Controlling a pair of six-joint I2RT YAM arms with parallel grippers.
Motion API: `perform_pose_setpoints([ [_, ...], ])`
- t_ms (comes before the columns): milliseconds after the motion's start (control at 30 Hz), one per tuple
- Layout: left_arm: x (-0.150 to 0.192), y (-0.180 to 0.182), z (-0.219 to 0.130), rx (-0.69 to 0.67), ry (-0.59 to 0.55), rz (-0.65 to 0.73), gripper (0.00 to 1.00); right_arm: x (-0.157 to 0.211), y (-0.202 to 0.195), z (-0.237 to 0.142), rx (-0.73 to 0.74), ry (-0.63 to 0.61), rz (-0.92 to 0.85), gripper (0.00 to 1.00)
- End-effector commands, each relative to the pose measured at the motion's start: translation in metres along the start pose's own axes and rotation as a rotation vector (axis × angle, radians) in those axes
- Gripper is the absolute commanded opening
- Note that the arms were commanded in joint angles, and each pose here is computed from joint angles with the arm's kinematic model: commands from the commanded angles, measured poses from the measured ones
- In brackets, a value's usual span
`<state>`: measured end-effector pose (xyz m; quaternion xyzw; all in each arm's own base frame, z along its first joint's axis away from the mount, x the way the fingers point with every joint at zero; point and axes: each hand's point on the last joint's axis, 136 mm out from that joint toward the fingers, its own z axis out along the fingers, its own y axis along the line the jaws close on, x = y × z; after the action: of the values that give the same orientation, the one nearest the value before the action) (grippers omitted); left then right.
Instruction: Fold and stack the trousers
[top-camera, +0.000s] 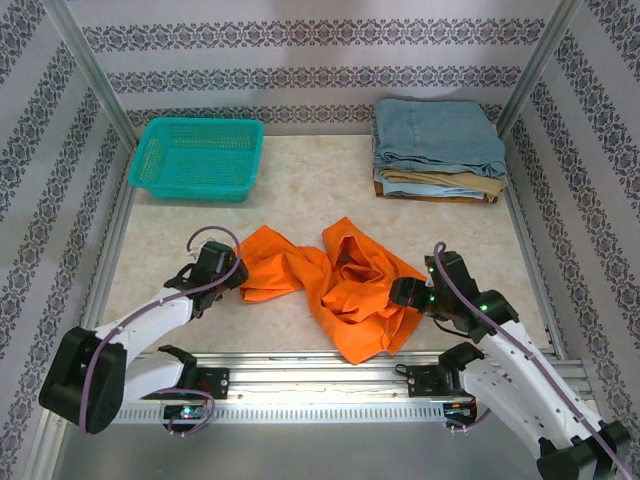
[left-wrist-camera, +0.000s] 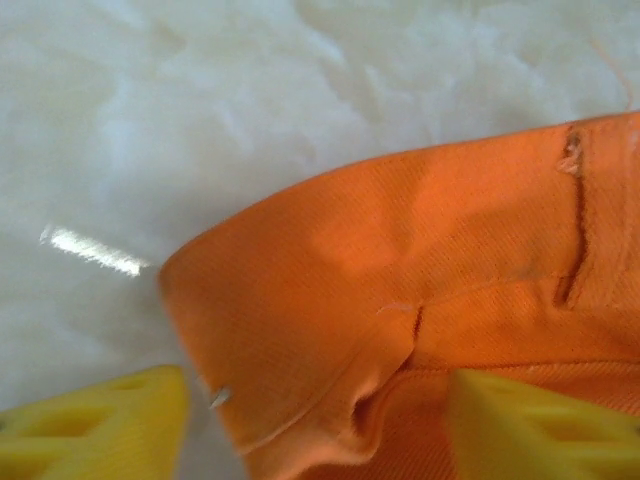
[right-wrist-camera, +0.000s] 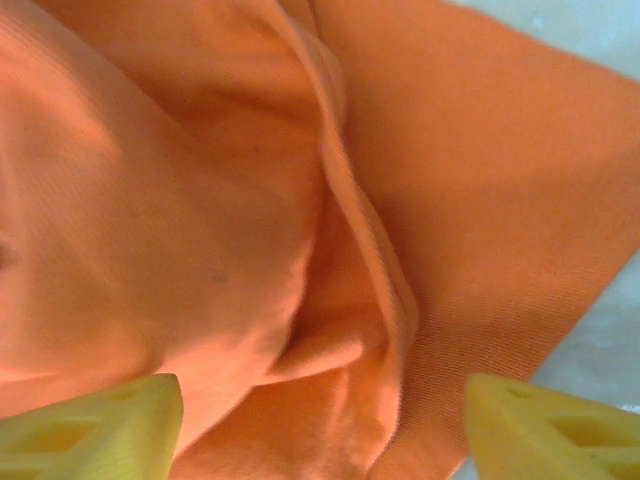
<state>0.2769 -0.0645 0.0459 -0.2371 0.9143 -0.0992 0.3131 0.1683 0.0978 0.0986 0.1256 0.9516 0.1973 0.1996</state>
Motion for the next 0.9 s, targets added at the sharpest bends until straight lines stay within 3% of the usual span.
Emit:
perform_pose_setpoints([
  [0, -0.021, -0.023, 0.002, 0.112, -0.06, -0.004, 0.43, 0.009, -0.004, 0.015, 0.008, 0.039, 0.018, 0.65],
  [200, -0.029, -0.03, -0.007, 0.148, -0.081, 0.021, 0.0, 0.003, -0.011, 0.028, 0.055, 0.025, 0.01, 0.41],
  [300, -0.033, -0.036, -0.019, 0.184, -0.09, 0.02, 0.0, -0.001, -0.017, 0.034, 0.087, 0.021, 0.002, 0.4],
  [433, -0.046, -0.037, -0.049, 0.196, -0.125, -0.017, 0.0, -0.007, -0.026, 0.045, 0.12, 0.024, 0.013, 0.49],
  [600, -0.063, -0.037, -0.095, 0.21, -0.18, -0.032, 0.0, -0.013, -0.019, 0.052, 0.061, 0.061, 0.027, 0.0],
  [700, -0.075, -0.029, -0.126, 0.184, -0.233, -0.045, 0.0, -0.022, -0.012, 0.034, 0.049, 0.022, 0.01, 0.0],
  [867, -0.097, -0.022, -0.188, 0.199, -0.35, -0.046, 0.0, -0.049, -0.003, -0.031, 0.033, -0.198, 0.009, 0.0],
])
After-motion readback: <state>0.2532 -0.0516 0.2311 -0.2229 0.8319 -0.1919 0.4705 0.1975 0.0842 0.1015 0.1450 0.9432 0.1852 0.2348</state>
